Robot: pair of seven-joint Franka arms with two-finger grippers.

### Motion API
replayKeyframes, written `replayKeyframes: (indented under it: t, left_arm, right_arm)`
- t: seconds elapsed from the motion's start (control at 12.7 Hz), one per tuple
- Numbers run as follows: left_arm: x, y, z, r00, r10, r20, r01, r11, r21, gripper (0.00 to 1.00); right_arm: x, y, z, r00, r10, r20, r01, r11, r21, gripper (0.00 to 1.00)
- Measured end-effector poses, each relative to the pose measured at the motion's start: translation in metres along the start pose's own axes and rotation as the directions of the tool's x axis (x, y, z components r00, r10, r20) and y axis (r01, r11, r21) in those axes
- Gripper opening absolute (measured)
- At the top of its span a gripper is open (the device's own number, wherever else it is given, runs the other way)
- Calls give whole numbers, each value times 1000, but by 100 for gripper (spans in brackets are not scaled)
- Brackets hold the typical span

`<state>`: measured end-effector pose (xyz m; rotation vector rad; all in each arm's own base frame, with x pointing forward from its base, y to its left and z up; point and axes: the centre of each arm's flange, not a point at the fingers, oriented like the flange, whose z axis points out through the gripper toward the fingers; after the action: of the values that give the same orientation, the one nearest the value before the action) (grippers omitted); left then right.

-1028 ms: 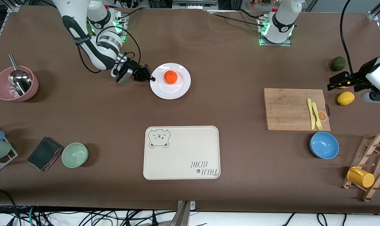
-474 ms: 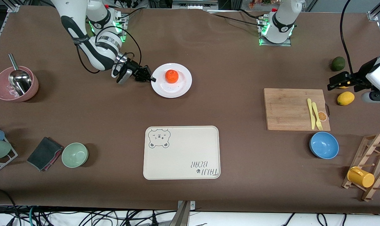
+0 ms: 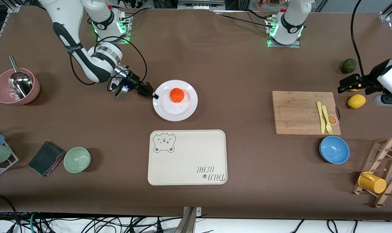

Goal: Place orange and plate with both arms

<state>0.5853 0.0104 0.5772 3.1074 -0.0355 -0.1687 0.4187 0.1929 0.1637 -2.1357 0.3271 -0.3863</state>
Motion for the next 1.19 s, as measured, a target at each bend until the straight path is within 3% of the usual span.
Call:
replayKeyframes:
  t: [0.24, 0.47, 0.71, 0.95, 1.19]
  left_arm:
    - [0, 0, 0, 1000, 1, 0, -1, 1000, 0, 100]
    - [0, 1, 0, 1000, 1, 0, -1, 1000, 0, 100]
    - [0, 1, 0, 1000, 2, 0, -2, 1000, 0, 100]
    - [0, 1, 0, 1000, 2, 0, -2, 1000, 0, 100]
    - [1, 1, 0, 1000, 2, 0, -2, 1000, 0, 100]
  right_arm:
    - [66, -39, 14, 998, 13, -57, -12, 1000, 17, 4]
    - [133, -36, 42, 994, 18, -112, -17, 1000, 10, 4]
    - [183, -8, 66, 994, 37, -106, -35, 999, 14, 4]
    - [204, -3, 84, 994, 63, -93, -63, 998, -6, 4]
    - [198, -6, 109, 994, 64, -90, -66, 998, -19, 4]
